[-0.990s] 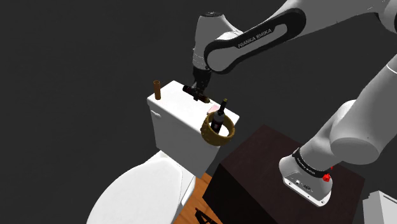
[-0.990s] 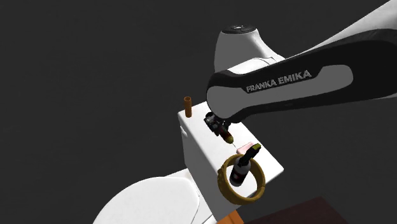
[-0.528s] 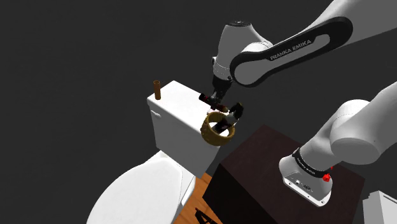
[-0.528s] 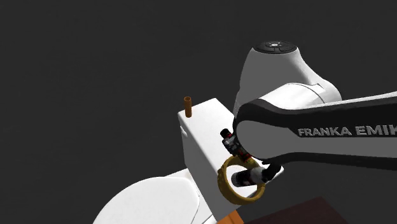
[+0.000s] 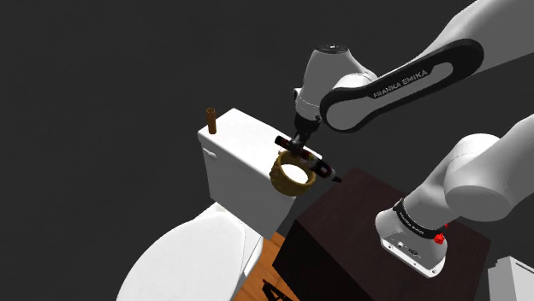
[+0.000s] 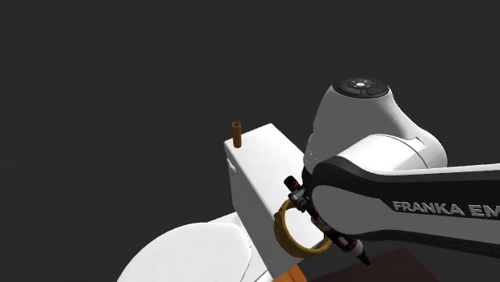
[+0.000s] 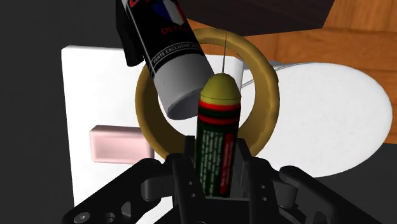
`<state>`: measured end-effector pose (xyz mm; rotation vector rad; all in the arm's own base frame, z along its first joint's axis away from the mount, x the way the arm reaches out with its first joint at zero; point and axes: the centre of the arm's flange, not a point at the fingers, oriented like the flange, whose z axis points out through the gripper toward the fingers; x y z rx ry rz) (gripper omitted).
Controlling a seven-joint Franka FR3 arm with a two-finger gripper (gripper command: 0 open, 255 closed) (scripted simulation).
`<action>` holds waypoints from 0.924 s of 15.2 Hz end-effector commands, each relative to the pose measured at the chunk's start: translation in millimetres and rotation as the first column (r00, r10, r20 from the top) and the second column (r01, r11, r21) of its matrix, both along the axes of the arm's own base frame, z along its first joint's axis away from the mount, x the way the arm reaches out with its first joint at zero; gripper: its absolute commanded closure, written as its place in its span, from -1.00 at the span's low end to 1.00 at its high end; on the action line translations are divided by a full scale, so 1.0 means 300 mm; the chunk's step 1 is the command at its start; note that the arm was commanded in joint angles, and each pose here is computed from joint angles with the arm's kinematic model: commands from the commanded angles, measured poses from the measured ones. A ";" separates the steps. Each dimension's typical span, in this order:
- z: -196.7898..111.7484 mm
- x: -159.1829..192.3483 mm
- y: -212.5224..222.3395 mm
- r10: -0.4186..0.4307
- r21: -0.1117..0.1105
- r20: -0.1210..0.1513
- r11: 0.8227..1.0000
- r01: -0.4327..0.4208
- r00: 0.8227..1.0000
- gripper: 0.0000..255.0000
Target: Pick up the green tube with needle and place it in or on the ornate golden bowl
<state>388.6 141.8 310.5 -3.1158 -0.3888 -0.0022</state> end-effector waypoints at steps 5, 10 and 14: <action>-0.104 -0.003 -0.001 0.000 0.000 0.001 1.000 0.000 1.000 1.00; -0.156 -0.003 -0.001 0.000 0.000 0.001 1.000 0.000 1.000 1.00; -0.156 -0.003 -0.001 0.000 0.000 0.001 1.000 0.000 1.000 1.00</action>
